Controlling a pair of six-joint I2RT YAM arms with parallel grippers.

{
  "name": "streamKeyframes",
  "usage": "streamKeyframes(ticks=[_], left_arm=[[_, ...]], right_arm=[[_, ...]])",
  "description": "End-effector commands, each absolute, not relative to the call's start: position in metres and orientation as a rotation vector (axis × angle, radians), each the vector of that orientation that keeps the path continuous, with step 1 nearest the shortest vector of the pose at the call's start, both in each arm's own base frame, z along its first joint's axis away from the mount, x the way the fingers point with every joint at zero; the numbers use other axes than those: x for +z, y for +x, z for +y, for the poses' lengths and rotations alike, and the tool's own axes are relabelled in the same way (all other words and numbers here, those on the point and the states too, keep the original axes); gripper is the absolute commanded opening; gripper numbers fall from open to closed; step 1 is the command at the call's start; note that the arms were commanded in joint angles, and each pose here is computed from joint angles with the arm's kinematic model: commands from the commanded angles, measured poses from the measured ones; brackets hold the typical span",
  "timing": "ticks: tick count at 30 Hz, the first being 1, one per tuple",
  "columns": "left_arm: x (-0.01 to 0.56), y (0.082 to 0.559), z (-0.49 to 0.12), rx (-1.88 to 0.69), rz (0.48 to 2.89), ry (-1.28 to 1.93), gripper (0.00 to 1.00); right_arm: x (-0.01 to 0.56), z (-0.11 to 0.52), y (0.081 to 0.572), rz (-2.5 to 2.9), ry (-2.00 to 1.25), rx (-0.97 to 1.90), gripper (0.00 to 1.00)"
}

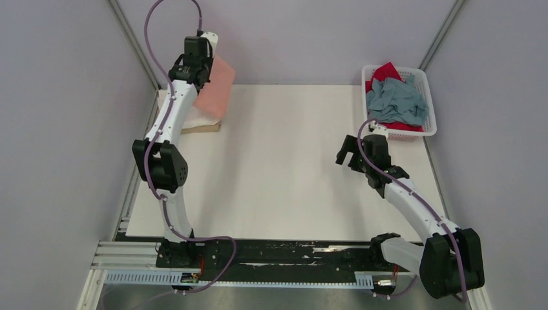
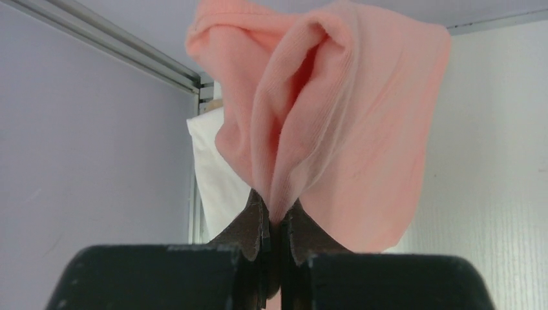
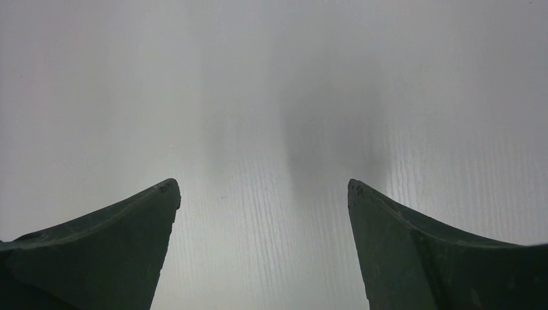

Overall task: Fold and stack the t-shirts
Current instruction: Put the neatly folded tshirt into the corner of the board with the left arm

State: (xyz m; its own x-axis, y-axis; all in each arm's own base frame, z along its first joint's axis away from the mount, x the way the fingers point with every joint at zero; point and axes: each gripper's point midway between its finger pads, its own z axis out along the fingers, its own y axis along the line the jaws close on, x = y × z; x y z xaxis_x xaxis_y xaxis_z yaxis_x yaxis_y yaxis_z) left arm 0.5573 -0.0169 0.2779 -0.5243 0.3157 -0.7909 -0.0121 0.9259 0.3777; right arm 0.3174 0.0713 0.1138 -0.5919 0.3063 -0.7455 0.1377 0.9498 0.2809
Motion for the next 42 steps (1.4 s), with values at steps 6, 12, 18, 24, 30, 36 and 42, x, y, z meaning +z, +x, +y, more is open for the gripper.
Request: streamKeyframes(ticks=[6,12,18,24,30,36,42], left_arm=[[0.322,0.554,-0.007,0.282,1.985,0.099,0.0],[0.274,0.563,0.011,0.194,2.067,0.037,0.0],[0.217,0.573,0.046,0.136,2.191,-0.033,0.0],[0.176,0.581,0.091,0.163,2.254,-0.1,0.0],[0.156,0.586,0.121,0.167,2.267,-0.162,0.0],[0.138,0.587,0.146,0.137,2.265,-0.274,0.0],[0.118,0.585,0.163,0.088,2.271,-0.376,0.25]], right_arm=[[0.125,0.066,0.33,2.166,0.331,0.209,1.0],[0.122,0.064,0.331,2.172,0.339,0.199,1.0],[0.122,0.061,0.33,2.17,0.35,0.182,1.0],[0.123,0.06,0.33,2.168,0.357,0.174,1.0],[0.12,0.058,0.33,2.174,0.364,0.162,1.0],[0.118,0.06,0.331,2.185,0.365,0.162,1.0],[0.114,0.059,0.332,2.194,0.367,0.149,1.0]])
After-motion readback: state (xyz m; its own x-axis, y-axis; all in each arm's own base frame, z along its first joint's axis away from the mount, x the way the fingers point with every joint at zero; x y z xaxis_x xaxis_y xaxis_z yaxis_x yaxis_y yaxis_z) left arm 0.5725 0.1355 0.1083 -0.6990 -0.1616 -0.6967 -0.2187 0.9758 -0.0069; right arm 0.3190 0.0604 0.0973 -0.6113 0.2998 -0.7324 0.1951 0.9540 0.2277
